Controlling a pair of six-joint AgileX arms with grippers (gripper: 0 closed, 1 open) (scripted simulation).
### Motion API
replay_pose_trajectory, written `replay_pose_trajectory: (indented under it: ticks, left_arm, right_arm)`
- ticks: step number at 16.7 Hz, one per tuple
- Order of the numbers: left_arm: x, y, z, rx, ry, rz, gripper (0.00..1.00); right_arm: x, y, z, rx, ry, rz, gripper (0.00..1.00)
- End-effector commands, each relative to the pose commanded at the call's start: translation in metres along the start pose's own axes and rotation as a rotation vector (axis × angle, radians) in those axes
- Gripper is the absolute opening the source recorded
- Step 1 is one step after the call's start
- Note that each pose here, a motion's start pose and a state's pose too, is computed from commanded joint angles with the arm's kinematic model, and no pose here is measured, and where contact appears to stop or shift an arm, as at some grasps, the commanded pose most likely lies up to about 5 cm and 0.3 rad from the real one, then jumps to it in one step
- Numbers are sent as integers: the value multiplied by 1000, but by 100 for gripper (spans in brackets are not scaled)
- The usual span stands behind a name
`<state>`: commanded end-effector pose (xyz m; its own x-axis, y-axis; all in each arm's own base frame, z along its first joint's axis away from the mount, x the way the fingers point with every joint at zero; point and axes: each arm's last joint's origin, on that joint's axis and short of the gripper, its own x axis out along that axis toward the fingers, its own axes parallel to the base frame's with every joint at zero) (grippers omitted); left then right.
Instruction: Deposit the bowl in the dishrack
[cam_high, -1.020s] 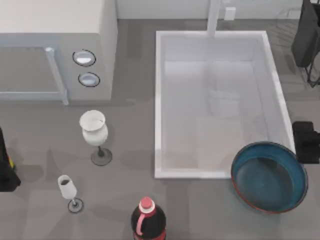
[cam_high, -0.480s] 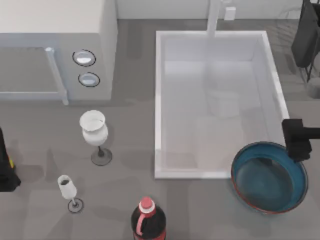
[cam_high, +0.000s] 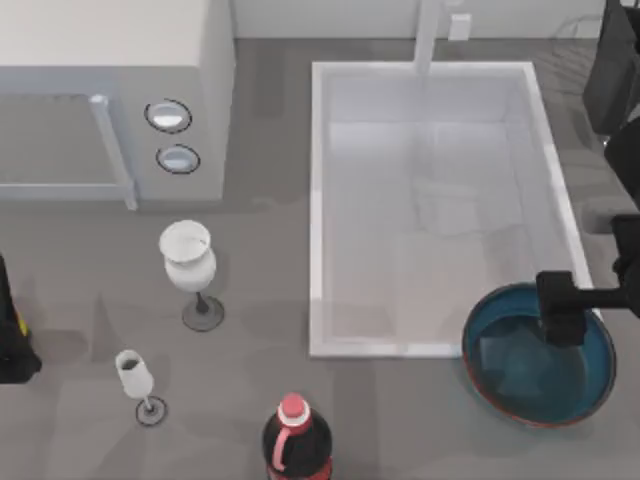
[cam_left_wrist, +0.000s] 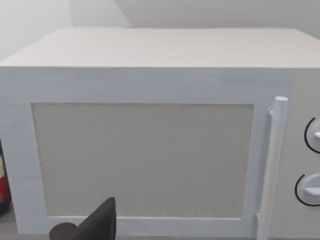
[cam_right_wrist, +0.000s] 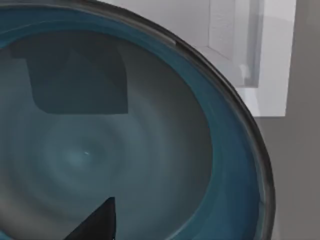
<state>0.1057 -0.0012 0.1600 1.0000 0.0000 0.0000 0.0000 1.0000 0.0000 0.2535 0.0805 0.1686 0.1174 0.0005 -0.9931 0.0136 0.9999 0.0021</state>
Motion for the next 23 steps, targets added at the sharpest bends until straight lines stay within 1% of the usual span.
replay_pose_trajectory:
  ticks: [2, 4, 9, 22, 23]
  left_arm:
    - [0, 0, 0, 0, 0, 0, 100]
    - [0, 0, 0, 0, 0, 0, 100]
    - [0, 0, 0, 0, 0, 0, 100]
    - [0, 0, 0, 0, 0, 0, 100]
    - [0, 0, 0, 0, 0, 0, 100]
  right_arm:
    - [21, 0, -2, 0, -1, 0, 100]
    - [33, -1, -4, 0, 5, -2, 100]
    - [36, -1, -5, 0, 6, -2, 100]
    - [36, -1, -5, 0, 6, -2, 2]
    - [36, -1, -5, 0, 6, -2, 0]
